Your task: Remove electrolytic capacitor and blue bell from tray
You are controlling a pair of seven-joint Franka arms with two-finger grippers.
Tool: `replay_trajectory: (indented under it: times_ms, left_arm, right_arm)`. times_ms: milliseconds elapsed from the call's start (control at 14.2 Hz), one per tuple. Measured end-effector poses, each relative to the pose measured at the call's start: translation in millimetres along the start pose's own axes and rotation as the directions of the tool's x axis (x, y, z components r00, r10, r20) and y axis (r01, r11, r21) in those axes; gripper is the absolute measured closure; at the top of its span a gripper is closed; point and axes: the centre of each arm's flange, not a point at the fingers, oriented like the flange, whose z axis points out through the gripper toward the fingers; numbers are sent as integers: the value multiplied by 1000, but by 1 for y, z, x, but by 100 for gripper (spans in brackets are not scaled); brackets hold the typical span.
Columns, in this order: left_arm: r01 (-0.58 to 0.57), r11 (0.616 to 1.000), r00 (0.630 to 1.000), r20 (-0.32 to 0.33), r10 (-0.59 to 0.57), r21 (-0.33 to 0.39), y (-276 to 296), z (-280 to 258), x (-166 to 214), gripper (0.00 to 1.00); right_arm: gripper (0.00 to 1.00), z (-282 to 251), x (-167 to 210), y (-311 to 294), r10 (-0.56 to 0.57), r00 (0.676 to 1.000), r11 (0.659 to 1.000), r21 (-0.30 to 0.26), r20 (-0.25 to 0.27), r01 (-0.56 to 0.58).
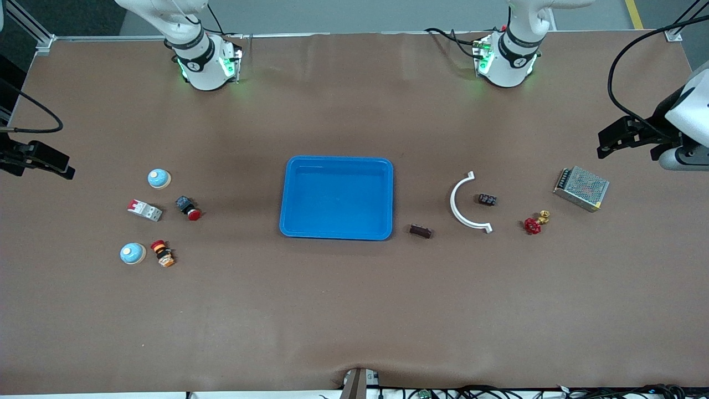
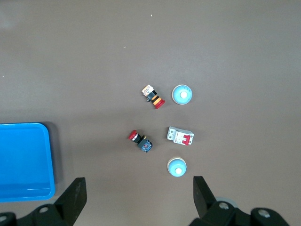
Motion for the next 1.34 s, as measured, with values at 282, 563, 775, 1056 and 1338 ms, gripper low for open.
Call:
replay_trajectory:
  times_ms: [282,563,775,1056,1338]
  left_arm:
    - [1,1000,1000,0,-1,9,-1,0,0,0]
    - [1,1000,1000,1,-1,12,-1,1,0,0]
    - [1,1000,1000,1,-1,12,-2,1,0,0]
    - [1,1000,1000,1,-1,12,-2,1,0,0]
    - [1,1000,1000,1,-1,12,-1,1,0,0]
  right_arm:
    - [0,4,-12,-2,1,1000,1000,-2,-23,-1]
    - [0,3,-18,-8,-9,1000,1000,-5,-25,8]
    - [0,3,-18,-7,-6,1000,1000,-6,-25,6]
    - [0,3,-18,-7,-8,1000,1000,-6,-24,8]
    - [0,3,-18,-10,-14,1000,1000,-5,-26,14]
